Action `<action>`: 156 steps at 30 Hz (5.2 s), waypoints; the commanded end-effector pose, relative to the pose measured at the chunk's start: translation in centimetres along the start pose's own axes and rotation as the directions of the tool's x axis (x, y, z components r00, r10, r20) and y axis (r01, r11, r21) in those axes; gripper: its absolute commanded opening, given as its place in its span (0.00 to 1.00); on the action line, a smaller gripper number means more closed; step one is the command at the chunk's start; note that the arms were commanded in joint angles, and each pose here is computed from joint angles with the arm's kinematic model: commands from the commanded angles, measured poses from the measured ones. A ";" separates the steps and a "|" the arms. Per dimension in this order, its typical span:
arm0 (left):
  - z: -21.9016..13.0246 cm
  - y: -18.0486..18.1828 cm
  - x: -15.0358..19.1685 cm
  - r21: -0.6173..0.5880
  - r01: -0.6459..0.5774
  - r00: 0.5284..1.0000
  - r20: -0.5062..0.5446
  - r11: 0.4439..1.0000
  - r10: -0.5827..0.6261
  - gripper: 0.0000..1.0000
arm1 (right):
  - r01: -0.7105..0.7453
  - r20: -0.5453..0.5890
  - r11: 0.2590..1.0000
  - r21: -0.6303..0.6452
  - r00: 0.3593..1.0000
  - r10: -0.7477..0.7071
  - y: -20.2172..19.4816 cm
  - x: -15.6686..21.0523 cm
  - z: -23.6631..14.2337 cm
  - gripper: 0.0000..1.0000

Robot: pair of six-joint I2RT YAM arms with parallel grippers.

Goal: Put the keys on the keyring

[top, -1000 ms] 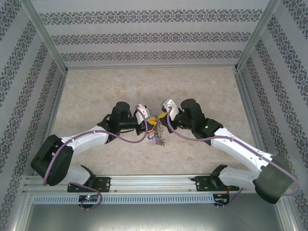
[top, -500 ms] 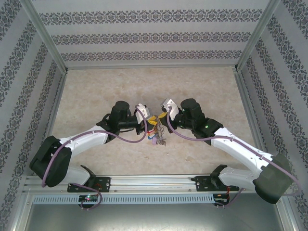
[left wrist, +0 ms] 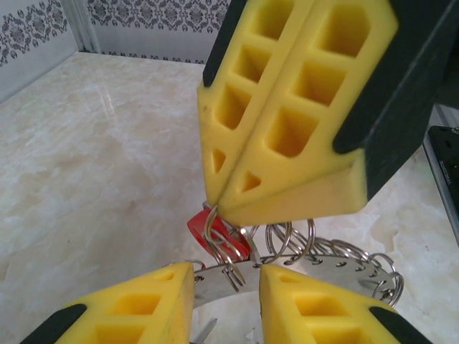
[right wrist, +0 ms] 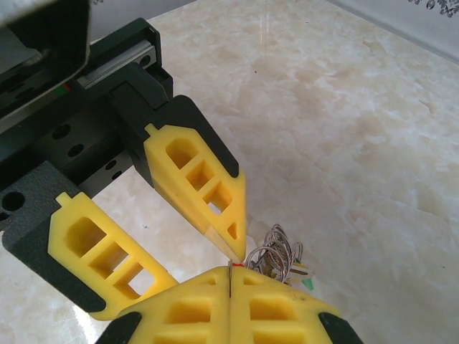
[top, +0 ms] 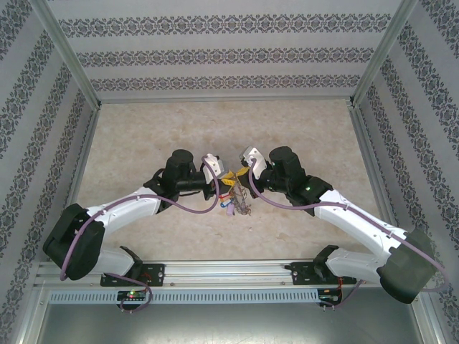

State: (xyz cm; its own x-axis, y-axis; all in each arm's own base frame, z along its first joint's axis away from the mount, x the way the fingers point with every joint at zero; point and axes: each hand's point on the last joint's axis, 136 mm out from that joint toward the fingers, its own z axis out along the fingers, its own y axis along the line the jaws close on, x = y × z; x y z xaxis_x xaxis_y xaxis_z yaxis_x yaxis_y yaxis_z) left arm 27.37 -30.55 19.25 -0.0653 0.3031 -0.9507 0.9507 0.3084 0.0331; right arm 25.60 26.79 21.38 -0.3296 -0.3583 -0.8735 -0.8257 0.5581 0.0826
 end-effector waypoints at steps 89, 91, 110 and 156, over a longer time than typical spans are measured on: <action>1.3 0.3 -0.2 -0.047 -0.032 0.999 0.006 0.998 0.032 0.21 | 0.034 0.070 0.997 -0.070 0.997 -0.029 1.2 -2.8 -1.2 0.00; 1.3 0.3 -0.1 -0.049 -0.034 0.999 -0.001 0.998 0.034 0.21 | 0.035 0.068 0.996 -0.077 0.997 -0.030 1.4 -2.7 -1.1 0.00; 1.0 -0.1 -0.2 -0.026 -0.069 0.997 -0.030 0.997 0.068 0.14 | 0.039 0.031 0.990 -0.135 0.999 -0.035 2.3 -2.0 -0.8 0.00; 0.4 0.0 -1.3 -0.053 -0.080 0.997 0.005 0.995 0.081 0.00 | -0.086 -0.102 0.996 -0.035 0.991 0.082 -0.8 0.8 0.2 0.00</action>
State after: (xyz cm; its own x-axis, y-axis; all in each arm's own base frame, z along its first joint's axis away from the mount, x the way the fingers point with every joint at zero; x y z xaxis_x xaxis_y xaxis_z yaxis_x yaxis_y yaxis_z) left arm 27.60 -30.85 17.45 -0.0615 0.3814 -0.9224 0.9426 0.3262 0.0720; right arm 25.29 26.72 19.89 -0.4263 -0.3988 -0.8119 -0.8320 0.5251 0.1789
